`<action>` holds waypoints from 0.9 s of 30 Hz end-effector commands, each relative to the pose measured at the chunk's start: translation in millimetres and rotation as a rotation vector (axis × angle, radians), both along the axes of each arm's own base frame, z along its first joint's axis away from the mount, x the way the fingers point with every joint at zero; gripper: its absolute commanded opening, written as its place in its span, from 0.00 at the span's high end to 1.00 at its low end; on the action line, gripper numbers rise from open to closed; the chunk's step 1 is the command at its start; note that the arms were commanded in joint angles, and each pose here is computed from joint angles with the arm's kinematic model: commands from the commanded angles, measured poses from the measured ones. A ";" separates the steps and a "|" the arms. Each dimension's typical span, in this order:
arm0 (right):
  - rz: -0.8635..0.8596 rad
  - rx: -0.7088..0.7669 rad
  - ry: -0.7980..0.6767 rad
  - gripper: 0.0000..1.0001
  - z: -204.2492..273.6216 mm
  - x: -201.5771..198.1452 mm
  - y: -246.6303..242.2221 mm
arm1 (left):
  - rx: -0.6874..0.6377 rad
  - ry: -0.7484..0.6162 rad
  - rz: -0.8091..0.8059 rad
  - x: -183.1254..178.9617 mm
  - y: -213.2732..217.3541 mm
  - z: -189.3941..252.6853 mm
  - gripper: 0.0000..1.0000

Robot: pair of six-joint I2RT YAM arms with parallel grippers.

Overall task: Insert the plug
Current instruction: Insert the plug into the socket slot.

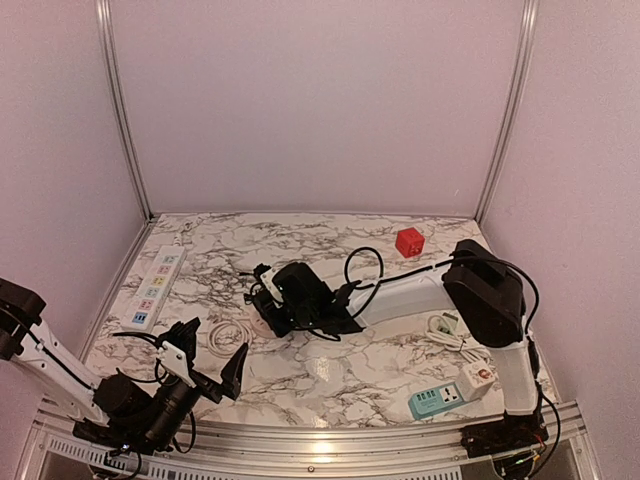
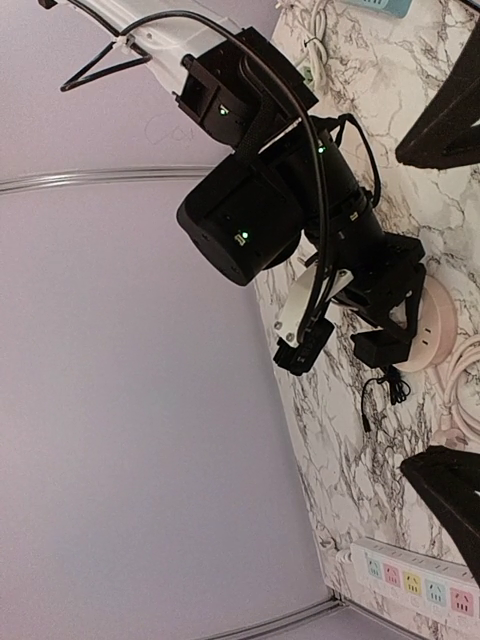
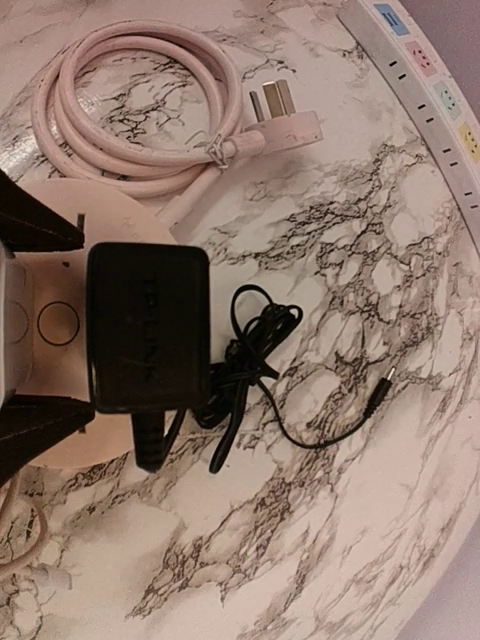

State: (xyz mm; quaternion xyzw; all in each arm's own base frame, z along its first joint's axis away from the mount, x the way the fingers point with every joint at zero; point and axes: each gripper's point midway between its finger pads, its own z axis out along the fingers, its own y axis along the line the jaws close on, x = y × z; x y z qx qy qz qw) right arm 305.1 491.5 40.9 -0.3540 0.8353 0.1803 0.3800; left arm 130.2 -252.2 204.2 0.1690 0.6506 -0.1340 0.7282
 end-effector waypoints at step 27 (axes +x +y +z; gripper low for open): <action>-0.009 -0.325 0.027 0.01 8.2 -49.6 -77.0 | -0.137 0.020 0.005 2.1 5.9 15.8 0.01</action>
